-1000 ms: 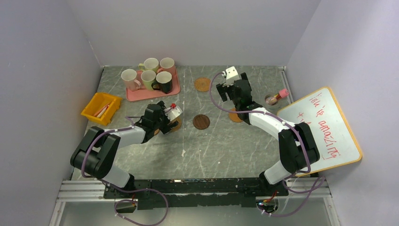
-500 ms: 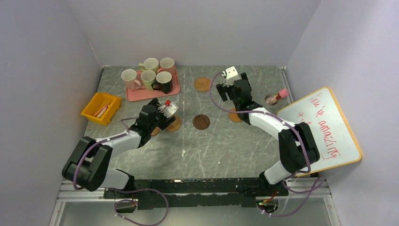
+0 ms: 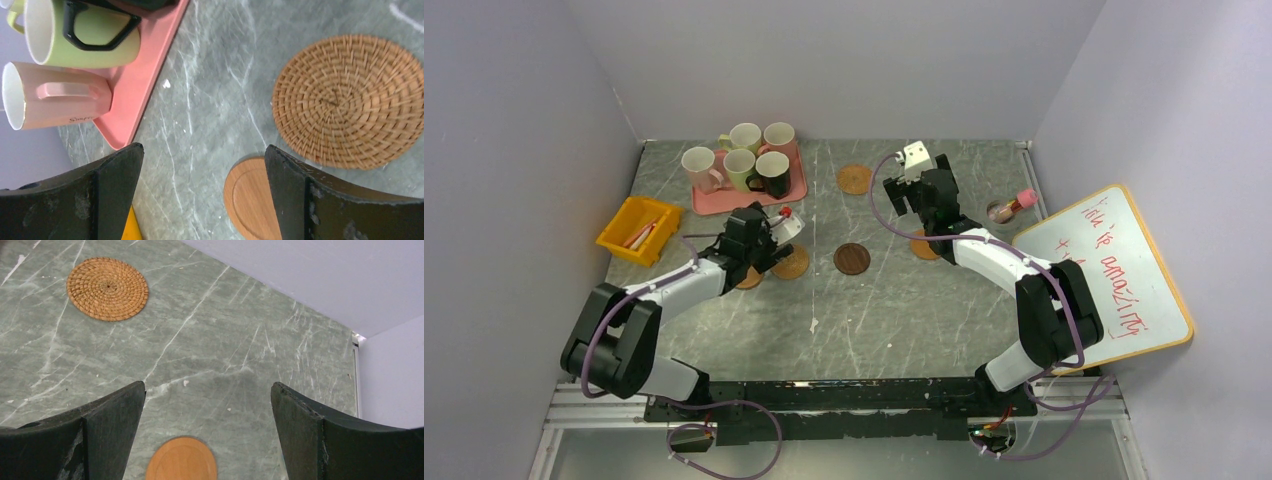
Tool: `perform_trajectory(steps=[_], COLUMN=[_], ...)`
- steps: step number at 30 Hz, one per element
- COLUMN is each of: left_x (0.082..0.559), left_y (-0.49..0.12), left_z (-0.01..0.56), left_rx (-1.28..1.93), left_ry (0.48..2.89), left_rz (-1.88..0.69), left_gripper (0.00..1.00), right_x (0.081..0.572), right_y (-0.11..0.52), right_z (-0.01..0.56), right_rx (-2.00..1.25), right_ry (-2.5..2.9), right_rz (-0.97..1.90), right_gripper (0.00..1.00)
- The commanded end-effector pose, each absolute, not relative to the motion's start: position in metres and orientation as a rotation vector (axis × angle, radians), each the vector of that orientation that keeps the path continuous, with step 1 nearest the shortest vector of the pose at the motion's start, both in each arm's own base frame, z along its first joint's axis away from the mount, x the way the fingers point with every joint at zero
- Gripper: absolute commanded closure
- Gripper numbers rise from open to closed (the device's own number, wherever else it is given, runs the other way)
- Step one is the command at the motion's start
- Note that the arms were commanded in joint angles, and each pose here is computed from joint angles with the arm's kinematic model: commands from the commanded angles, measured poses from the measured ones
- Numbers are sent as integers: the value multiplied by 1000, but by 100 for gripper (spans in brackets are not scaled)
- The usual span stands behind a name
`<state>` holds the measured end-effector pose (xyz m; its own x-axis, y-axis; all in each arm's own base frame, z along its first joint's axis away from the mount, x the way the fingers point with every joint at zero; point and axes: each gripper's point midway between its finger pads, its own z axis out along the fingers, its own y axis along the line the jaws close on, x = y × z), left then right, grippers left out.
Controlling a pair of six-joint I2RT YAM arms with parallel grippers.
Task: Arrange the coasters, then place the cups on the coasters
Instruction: Move the coaster to the center of the board.
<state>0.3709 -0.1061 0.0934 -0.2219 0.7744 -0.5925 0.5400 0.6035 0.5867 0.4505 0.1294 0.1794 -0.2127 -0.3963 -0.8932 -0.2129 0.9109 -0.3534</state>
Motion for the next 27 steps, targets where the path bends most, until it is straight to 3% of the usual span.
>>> perform_trajectory(steps=[1,27], left_x=[369,363], left_y=[-94,-25], left_z=[83,43], left_rx=[1139,1328], left_ry=[1970,2144], left_rz=[385,637], left_gripper=[4,4], right_x=[453,453], right_y=[131,128], right_z=[198,200], right_rx=[-428,-417], right_ry=[1756,1754], right_rz=[-149,-138], right_gripper=[0,0])
